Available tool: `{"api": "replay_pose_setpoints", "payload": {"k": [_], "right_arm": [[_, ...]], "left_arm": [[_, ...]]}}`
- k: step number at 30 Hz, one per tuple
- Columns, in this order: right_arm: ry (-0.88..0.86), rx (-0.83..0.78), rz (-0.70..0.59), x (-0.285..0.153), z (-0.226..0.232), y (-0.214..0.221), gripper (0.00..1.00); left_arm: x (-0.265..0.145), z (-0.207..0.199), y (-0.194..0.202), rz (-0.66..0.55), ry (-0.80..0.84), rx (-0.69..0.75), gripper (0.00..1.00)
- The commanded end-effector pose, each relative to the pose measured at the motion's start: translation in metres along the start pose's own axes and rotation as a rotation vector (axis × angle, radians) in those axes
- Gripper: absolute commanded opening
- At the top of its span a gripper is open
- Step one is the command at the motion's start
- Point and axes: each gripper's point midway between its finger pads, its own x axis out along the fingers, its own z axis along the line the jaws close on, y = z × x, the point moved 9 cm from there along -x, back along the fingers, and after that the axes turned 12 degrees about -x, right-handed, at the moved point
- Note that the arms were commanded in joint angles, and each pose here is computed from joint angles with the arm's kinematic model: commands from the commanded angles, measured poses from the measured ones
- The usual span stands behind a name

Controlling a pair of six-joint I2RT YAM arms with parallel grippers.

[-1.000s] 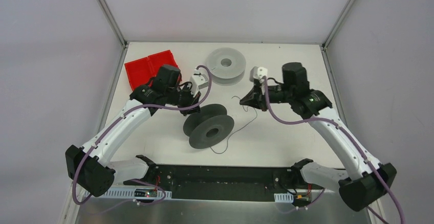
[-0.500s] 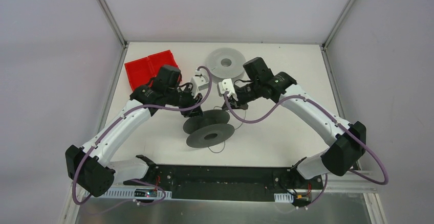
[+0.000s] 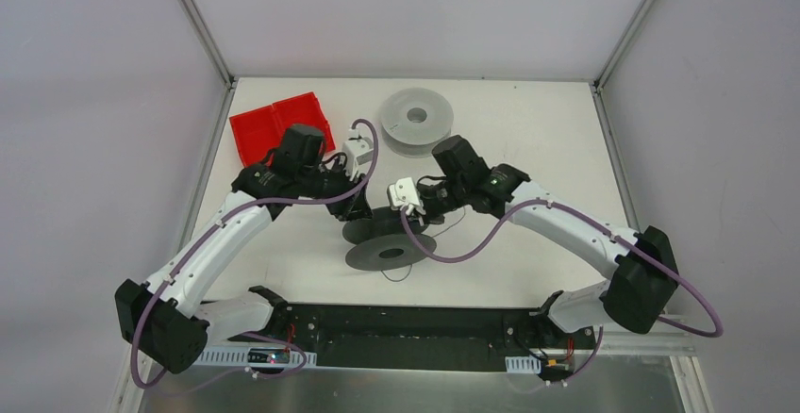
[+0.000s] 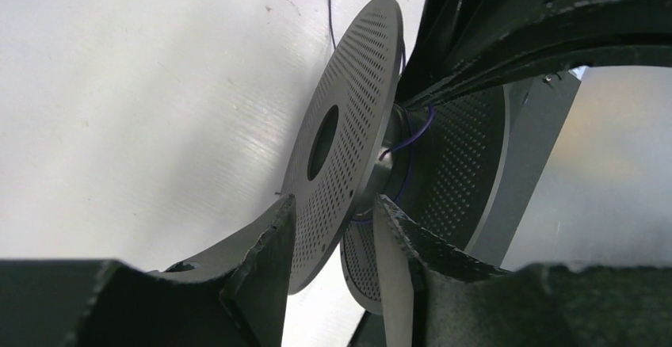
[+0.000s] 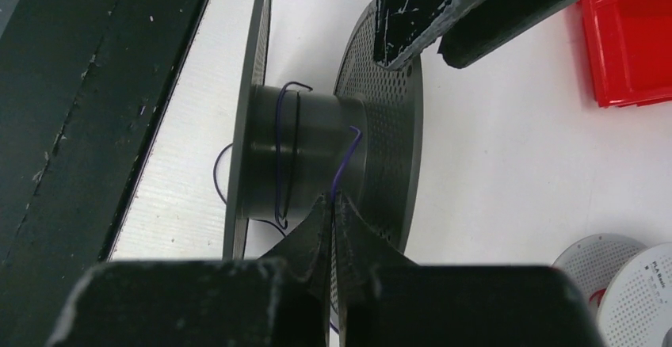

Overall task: Wrap the cables
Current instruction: Wrap the cable around the cable reel.

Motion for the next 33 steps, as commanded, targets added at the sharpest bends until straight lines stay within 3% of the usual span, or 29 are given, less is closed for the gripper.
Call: {"api": "replay_pose_setpoints", "payload": {"k": [1,17,33], "right_arm": [[0.096,-0.071,-0.047,-0.001,-0.008,-0.018,0.0],[0.146,-0.05,-0.051,0.015,-0.009,-0.003,0.0],[0.14,-0.076,-0.092,0.024,-0.011,0.0,0.0]], "left_arm": [[-0.006,-0.004,0.005,-0.032,0.057,0.018,0.41],[0.004,-0.004,0.009,0.008,0.175,0.048,0.4],[0.014,0.002,0.007,0.003,0.181,0.043,0.39]]}}
